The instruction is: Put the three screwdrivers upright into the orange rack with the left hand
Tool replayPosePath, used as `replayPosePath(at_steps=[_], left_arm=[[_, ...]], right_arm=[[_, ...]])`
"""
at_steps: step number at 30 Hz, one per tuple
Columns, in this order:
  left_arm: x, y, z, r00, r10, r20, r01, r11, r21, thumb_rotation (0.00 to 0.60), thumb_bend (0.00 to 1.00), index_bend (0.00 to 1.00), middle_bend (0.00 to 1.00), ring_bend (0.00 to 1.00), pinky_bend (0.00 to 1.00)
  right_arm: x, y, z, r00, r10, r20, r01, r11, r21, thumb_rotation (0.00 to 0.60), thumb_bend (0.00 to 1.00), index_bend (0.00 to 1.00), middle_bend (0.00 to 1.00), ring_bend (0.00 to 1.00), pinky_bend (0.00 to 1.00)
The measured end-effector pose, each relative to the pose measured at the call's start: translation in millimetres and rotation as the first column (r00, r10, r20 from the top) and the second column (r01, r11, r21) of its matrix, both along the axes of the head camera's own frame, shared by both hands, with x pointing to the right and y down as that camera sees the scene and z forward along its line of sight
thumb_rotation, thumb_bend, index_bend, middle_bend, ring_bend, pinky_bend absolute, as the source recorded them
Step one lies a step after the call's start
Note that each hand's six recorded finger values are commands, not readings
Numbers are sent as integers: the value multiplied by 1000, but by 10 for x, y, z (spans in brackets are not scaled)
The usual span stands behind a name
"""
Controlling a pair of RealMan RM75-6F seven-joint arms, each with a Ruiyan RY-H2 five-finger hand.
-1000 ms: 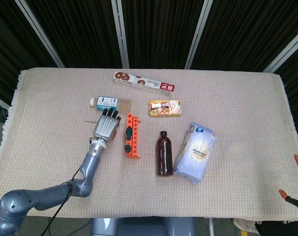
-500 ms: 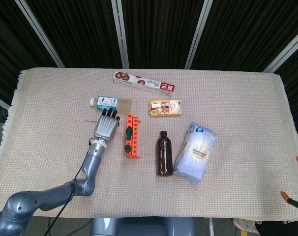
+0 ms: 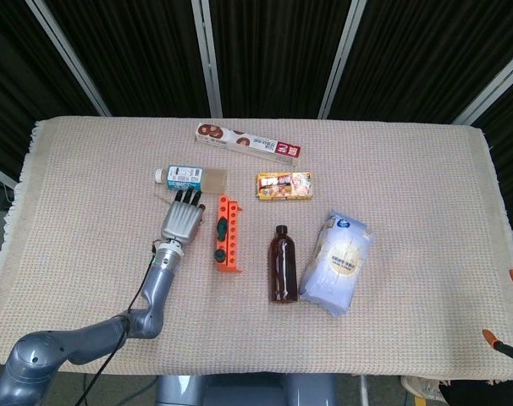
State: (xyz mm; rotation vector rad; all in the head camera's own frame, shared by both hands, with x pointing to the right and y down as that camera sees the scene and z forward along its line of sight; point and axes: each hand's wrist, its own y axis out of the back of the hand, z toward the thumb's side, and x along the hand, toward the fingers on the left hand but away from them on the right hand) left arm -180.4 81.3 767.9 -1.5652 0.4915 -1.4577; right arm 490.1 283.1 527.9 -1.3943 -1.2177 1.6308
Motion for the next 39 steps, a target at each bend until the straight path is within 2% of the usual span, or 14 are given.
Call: replayPosePath(at_steps=[7, 19, 27, 39], left_arm=[[-15, 56, -81, 999, -8, -40, 7, 1000, -19, 600, 373, 433, 93, 17, 121], [-99, 43, -97, 999, 41, 28, -40, 999, -11, 600, 372, 322, 45, 0, 58], [-94, 0, -47, 998, 34, 48, -34, 999, 3, 600, 372, 431, 43, 0, 58], [-66, 25, -35, 998, 38, 42, -39, 999, 7, 600, 372, 506, 48, 0, 63]], right_arm=[[-14, -11, 13, 1000, -4, 5, 4, 1000, 0, 600, 0, 0, 0, 0, 0], [0, 3, -3, 1000, 2, 1, -2, 1000, 3, 600, 0, 0, 0, 0, 0], [11, 12, -4, 1000, 8, -2, -8, 1000, 1, 600, 0, 0, 0, 0, 0], [15, 11, 5, 1000, 8, 1, -8, 1000, -1, 600, 0, 0, 0, 0, 0]])
